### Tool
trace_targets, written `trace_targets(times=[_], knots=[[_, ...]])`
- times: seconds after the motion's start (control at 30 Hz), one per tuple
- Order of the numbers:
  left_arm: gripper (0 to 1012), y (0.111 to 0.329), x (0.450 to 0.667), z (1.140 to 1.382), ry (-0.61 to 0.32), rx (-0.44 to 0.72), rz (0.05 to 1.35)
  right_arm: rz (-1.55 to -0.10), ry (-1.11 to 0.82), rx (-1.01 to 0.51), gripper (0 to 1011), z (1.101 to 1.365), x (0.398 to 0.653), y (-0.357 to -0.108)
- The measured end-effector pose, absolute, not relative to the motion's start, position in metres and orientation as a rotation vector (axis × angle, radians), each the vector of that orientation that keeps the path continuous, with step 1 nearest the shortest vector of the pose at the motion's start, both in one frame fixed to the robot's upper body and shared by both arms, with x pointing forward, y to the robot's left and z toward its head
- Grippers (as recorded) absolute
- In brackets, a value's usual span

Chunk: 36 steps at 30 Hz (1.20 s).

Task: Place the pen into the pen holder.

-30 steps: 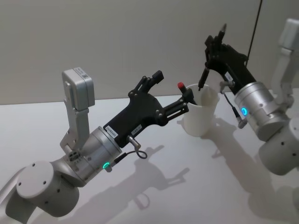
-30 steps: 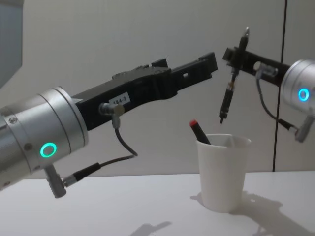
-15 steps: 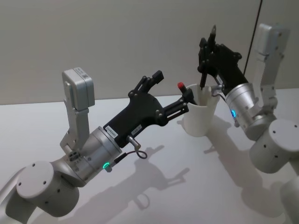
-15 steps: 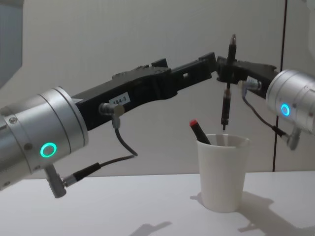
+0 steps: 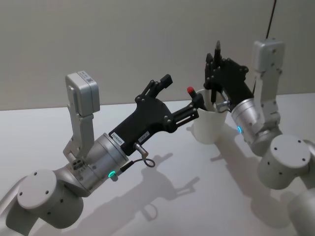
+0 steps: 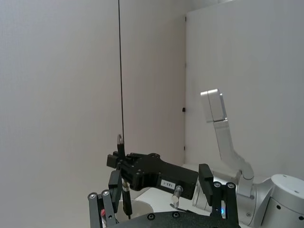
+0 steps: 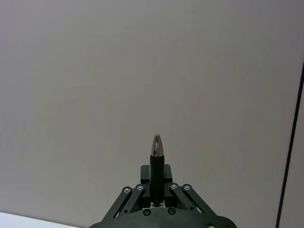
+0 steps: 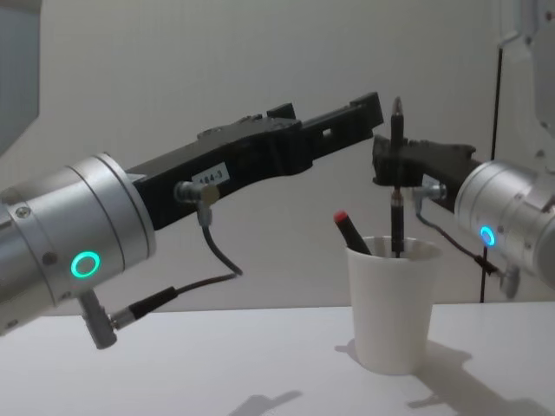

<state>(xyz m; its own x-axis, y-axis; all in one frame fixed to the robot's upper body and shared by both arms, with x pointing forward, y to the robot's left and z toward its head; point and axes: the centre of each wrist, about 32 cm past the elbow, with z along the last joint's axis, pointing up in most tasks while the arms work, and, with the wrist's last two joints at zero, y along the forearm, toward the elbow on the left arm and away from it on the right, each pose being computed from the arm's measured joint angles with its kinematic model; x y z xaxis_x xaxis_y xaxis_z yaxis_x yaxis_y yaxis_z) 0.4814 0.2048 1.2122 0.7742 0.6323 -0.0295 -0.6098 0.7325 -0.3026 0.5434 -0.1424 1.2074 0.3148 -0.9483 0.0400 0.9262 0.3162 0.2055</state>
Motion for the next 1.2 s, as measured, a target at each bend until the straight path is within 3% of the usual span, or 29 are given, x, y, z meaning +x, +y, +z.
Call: trace_targets(times=[0.17, 0.9, 1.13, 1.2], knots=[[1001, 0.205, 0.481, 1.212, -0.077, -0.306, 0.684, -1.243, -0.175, 0.133, 148, 1.202, 0.543, -0.14], [1001, 0.205, 0.481, 1.212, -0.077, -0.306, 0.684, -1.245, -0.191, 0.1, 825, 1.194, 0.544, -0.138], [1001, 0.205, 0.481, 1.212, -0.077, -0.306, 0.684, -1.246, -0.186, 0.111, 1001, 1.196, 0.542, -0.138], [1001, 0.205, 0.481, 1.212, -0.077, -0.306, 0.684, -1.249, -0.182, 0.115, 1001, 1.197, 0.541, -0.138]])
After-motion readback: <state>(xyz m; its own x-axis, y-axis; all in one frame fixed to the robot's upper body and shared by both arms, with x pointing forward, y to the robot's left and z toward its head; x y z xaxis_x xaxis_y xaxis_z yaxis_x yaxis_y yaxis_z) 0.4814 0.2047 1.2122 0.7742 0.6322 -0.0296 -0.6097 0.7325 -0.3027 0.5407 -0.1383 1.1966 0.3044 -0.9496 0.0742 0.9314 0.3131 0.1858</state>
